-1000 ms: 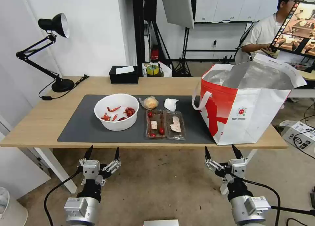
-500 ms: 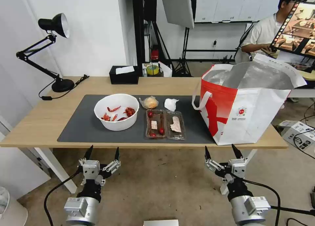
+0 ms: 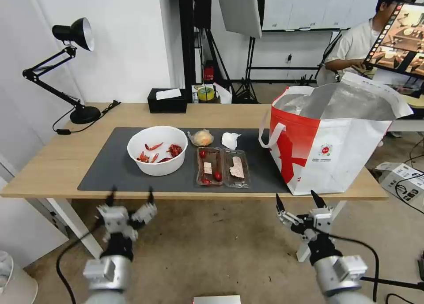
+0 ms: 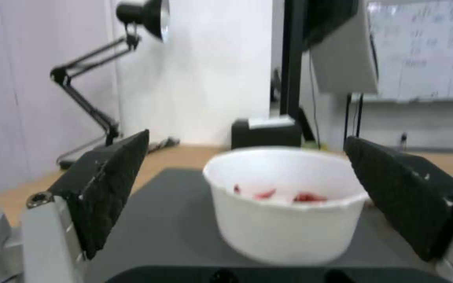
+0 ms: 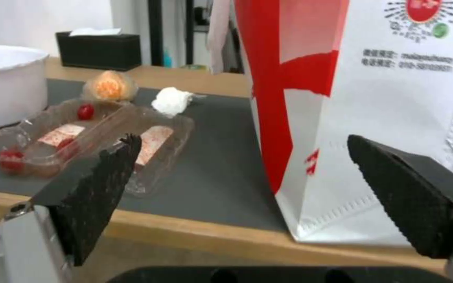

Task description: Pick up the trash from the table and place it into the takeout bag.

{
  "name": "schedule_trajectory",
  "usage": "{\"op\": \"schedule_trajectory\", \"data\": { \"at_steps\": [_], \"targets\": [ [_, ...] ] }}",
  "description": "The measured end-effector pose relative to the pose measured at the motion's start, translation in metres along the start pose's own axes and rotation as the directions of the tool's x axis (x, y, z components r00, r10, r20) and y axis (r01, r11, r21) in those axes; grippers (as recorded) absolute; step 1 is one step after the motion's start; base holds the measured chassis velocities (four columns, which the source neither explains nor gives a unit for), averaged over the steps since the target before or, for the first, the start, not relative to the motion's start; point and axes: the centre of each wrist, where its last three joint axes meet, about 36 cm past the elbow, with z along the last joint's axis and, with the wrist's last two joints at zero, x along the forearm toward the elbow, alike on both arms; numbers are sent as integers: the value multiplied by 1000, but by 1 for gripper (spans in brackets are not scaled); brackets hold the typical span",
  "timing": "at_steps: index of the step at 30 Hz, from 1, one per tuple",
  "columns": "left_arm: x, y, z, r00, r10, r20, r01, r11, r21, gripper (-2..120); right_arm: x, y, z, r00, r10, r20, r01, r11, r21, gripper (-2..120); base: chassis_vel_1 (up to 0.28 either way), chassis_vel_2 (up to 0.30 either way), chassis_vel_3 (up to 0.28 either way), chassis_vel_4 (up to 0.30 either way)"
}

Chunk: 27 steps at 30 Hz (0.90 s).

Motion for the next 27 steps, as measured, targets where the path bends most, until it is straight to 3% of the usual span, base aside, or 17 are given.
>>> {"op": "schedule_trajectory", "data": {
  "at_steps": [4,6,27],
  "targets": [
    [0,0,2,1000,4,17,-5,1000,7,100,-9,-13,-12,999,-40,-13,40,999,4,100,0,0,0,0],
    [1,0,3,1000,13,13,-13,1000,7,100,-14,-18,-16,996,-81,45,81,997,-2,100,0,0,0,0],
    [11,-1,10,998,44,-35,-44,999,1,100,-15,-13,-2,996,-84,28,85,995,-43,100,0,0,0,0]
  ]
}}
